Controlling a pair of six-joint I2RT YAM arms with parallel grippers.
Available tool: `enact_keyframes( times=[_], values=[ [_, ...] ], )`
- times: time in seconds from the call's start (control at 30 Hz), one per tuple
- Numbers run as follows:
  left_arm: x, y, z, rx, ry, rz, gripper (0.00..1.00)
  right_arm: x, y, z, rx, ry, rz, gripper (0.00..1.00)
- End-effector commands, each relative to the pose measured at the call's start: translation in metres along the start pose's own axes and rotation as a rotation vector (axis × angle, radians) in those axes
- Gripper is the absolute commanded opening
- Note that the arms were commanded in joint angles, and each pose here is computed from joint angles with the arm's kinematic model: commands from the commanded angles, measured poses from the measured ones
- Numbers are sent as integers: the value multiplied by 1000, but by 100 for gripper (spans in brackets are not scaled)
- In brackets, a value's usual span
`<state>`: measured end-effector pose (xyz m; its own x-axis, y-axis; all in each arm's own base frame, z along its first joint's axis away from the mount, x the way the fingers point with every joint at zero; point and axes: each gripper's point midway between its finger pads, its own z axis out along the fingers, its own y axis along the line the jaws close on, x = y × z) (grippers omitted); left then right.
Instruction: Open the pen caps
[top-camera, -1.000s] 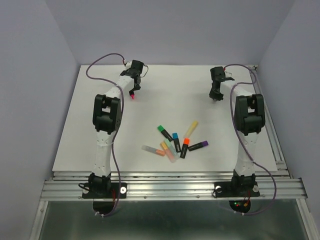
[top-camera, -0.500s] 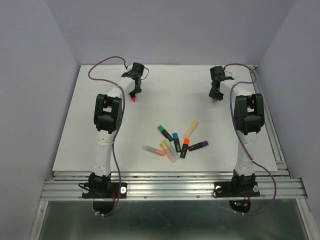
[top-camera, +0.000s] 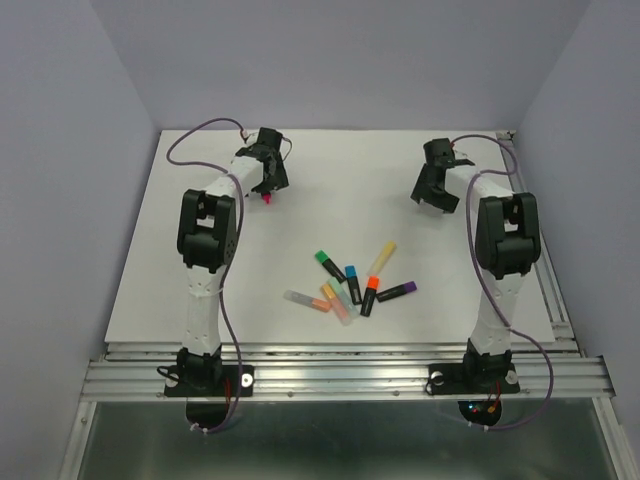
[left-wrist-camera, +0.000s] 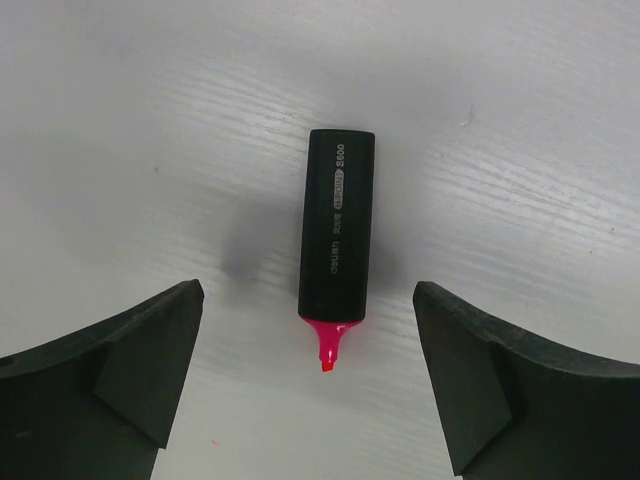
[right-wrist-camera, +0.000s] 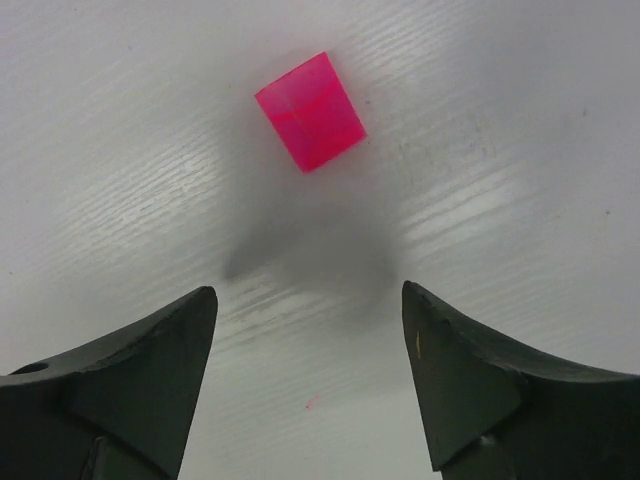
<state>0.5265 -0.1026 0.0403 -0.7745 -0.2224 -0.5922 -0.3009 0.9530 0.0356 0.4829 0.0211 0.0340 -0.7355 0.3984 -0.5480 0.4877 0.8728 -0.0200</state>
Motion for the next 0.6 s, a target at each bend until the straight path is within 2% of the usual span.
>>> enact_keyframes(
  times=[0.0, 0.03, 0.1, 0.17, 0.2, 0.3, 0.33, 0.37, 0.4, 0.47, 0.5, 0.57],
  values=[
    [-39, 7, -64, 46, -102, -88, 99, -23, -1, -48, -87, -73, 22, 86],
    [-43, 9, -74, 51, -114, -101, 99, -25, 1, -55, -110, -84, 24, 99],
    [-39, 14, -87, 58, -118, -128, 99, -31, 2, -73, -157, -114, 39, 100],
    [-45, 21, -121, 86, -159, -168, 99, -32, 0, -102, -220, -140, 52, 100],
    [-34, 29, -138, 94, -159, -204, 99, -42, -3, -130, -261, -189, 75, 100],
    [-6, 29, -163, 125, -158, -240, 99, -18, -18, -152, -308, -194, 90, 100],
    [18, 38, -169, 114, -139, -277, 99, -18, -19, -164, -349, -231, 108, 100],
    [33, 36, -173, 124, -121, -279, 99, -25, -26, -199, -418, -311, 134, 100],
    [55, 23, -182, 153, -102, -255, 99, 3, -32, -190, -436, -275, 125, 100],
    [100, 23, -189, 168, -46, -281, 99, 9, -32, -209, -534, -330, 185, 100],
    [137, 17, -189, 176, 16, -291, 99, 23, -38, -218, -574, -343, 214, 100],
    [161, 11, -204, 231, 44, -337, 99, 37, -44, -235, -638, -348, 290, 100]
  ],
)
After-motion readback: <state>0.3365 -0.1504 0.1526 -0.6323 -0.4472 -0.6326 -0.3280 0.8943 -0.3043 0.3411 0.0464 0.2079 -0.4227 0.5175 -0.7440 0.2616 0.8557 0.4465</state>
